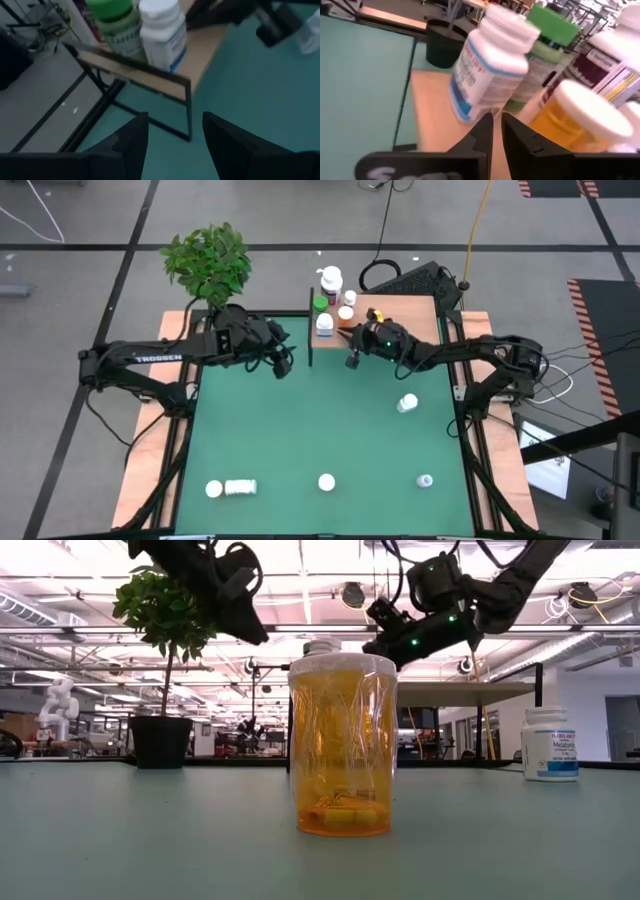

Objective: Pick and place medicine bottles onto shelf by color
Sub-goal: Put the top orange medicine bottle on the shelf, then adjust the medicine bottles on the shelf

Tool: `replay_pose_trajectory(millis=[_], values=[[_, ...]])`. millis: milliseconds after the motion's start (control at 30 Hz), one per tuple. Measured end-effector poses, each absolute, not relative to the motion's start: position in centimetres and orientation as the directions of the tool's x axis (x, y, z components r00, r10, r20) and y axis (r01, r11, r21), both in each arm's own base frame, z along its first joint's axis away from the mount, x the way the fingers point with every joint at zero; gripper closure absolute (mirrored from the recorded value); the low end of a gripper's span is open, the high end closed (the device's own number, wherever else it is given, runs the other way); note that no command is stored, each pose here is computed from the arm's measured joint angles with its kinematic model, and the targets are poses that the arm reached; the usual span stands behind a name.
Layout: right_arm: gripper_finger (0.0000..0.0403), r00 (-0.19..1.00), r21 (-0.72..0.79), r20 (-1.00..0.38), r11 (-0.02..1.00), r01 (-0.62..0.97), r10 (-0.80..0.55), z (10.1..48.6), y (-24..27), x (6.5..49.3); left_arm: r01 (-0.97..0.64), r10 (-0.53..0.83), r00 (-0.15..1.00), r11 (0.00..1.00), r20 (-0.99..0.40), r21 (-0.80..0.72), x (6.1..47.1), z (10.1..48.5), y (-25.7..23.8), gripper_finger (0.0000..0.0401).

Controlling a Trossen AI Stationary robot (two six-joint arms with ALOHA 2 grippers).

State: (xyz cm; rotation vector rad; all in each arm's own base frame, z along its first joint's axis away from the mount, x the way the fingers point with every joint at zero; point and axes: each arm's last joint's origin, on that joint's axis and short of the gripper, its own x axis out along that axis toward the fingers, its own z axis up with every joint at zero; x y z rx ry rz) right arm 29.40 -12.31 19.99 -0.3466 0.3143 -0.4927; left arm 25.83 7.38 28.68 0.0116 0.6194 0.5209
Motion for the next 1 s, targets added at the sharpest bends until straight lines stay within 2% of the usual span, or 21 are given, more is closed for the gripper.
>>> replay_pose_trajectory(millis=[433,633,800,1000], values=[[0.0374,0.797,-0.393,-0.189,0.788,0.474,-0.573,20.2,-14.7,28.3,-0.461,0.472,0.695,0.871,-0.542,0.167,25.9,28.6,7.4,0.0213],[0.0374,0.81,-0.387,-0.191,0.801,0.457,-0.555,20.7,-14.4,28.2,-0.462,0.468,0.688,0.872,-0.554,0.164,25.8,28.4,7.3,0.0212],[0.0374,0.869,-0.367,-0.149,0.842,0.395,-0.472,23.1,-12.8,27.6,-0.45,0.458,0.69,0.878,-0.56,0.163,25.8,27.4,6.8,0.0212],[0.0374,0.838,-0.474,-0.112,0.77,0.427,-0.534,28.3,-14.0,27.4,-0.459,0.472,0.703,0.873,-0.532,0.168,25.7,25.4,6.4,0.0214]])
